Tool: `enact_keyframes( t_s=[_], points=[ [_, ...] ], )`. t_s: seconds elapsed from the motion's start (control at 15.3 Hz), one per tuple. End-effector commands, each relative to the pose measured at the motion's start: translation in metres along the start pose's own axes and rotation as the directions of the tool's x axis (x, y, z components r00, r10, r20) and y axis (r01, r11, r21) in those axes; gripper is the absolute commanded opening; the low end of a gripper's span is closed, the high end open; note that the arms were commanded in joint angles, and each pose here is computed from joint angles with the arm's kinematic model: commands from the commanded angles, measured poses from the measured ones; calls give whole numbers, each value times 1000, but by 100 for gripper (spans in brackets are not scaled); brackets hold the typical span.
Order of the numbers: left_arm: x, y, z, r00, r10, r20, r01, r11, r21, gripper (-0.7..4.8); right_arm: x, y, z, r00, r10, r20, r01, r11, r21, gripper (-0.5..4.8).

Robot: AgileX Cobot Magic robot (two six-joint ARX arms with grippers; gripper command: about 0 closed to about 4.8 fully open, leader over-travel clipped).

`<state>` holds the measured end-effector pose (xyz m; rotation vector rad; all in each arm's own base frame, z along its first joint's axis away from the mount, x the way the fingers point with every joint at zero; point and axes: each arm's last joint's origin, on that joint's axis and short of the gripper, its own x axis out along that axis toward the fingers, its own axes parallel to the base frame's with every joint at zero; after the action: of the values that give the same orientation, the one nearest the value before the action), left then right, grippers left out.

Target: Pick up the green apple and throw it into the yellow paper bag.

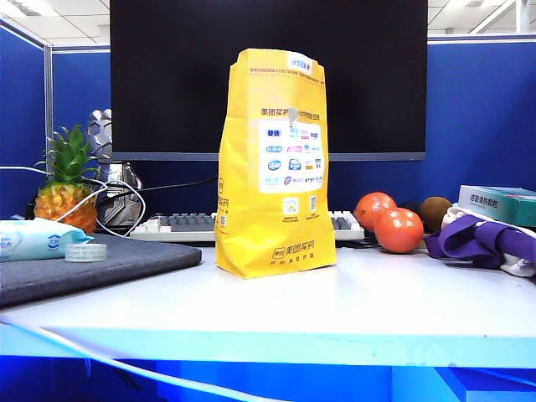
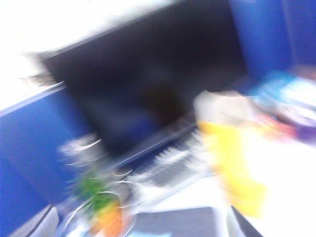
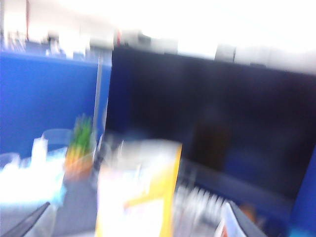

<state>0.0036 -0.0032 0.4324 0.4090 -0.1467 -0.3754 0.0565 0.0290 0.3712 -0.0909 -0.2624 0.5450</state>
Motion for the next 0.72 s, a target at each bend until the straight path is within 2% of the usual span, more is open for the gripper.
enact_keyframes(
  t_s=[0.07, 0.13, 0.33, 0.46, 0.52, 0.72],
  points=[
    [-7, -26, -72, 975, 222, -10, -221, 967, -128, 479, 5, 8, -70, 987, 42, -152, -8, 976, 216, 479],
    [-1, -35, -95, 967, 248, -53, -254, 953, -165, 479, 9, 10, -88, 982, 50, -183, 0, 964, 268, 479],
    [18, -50, -126, 982, 143, -124, -165, 967, -194, 479, 12, 11, -116, 970, 2, -243, 71, 954, 291, 479],
    [20, -53, -128, 992, 62, -107, -95, 938, -333, 479, 12, 11, -119, 969, -20, -247, 114, 922, 371, 479],
    [20, -54, -128, 995, 36, -96, -70, 923, -379, 479, 12, 11, -119, 969, -19, -247, 113, 921, 373, 479],
    [20, -54, -128, 995, 30, -93, -63, 923, -379, 479, 12, 11, -119, 969, -19, -247, 113, 921, 372, 479]
  ],
)
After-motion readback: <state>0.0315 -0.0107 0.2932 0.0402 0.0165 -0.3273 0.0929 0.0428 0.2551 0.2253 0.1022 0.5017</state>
